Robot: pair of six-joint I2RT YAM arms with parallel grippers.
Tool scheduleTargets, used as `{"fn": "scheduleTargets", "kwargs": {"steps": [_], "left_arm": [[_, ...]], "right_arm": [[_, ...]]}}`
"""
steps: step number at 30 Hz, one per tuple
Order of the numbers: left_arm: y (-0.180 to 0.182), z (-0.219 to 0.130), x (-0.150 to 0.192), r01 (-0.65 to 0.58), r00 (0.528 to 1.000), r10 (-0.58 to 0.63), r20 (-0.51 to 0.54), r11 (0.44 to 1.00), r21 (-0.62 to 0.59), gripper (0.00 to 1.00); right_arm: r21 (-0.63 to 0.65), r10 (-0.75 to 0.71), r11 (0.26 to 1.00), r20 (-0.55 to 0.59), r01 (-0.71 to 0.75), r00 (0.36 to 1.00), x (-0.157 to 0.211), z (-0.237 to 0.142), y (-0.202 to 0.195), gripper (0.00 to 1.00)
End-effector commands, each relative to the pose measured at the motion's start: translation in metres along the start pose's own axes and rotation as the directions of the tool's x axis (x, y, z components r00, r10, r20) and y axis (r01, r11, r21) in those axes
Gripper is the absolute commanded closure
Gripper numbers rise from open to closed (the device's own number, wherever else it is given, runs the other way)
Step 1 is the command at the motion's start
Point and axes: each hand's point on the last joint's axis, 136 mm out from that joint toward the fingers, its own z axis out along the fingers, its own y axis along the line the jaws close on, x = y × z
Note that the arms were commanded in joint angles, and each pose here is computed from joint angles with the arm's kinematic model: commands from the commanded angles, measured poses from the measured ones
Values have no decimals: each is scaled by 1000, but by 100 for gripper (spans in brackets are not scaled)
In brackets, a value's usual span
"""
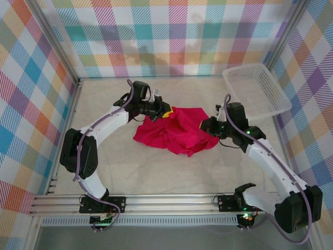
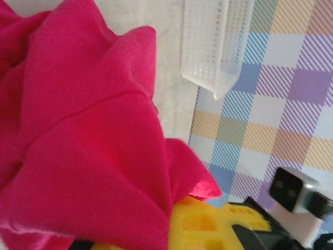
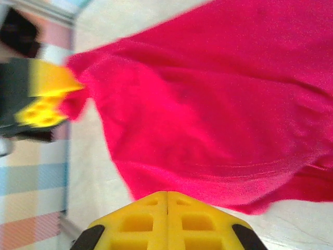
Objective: Fold the inside-out t-shirt
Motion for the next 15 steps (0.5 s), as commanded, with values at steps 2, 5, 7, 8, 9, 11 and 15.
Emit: {"fn": "scheduleTargets", "kwargs": {"steps": [2,5,7,8,9,11,15], "left_arm": [[-38,-12,9,-31,999,29,38,998,60,100],[-57,-10,24,-49,999,47,22,995,85,100],[-61,-10,27,-50,999,48,25,996,80,100],[-60,-10,26,-50,998,48,29,997,65,100],[-55,-10,26,-41,999,40,26,999,32,100],[-48,-9,25,-49,999,50,16,998,-30,100],[-47,-5,20,-66,998,67,13,996,-59,100]], "right_arm": [[201,72,978,-51,-61,996,5,44,-55,100],[181,105,979,-44,-95,994,-12,62,-43,100],[173,92,981,-26,-86,995,-19,57,-28,100],[170,75,983,-11,-72,997,-21,50,-20,100],[160,59,985,3,-59,998,-22,41,-11,97],[102,24,994,27,-27,999,-19,27,11,88],[-53,25,998,-7,-26,1000,4,27,50,78]]}}
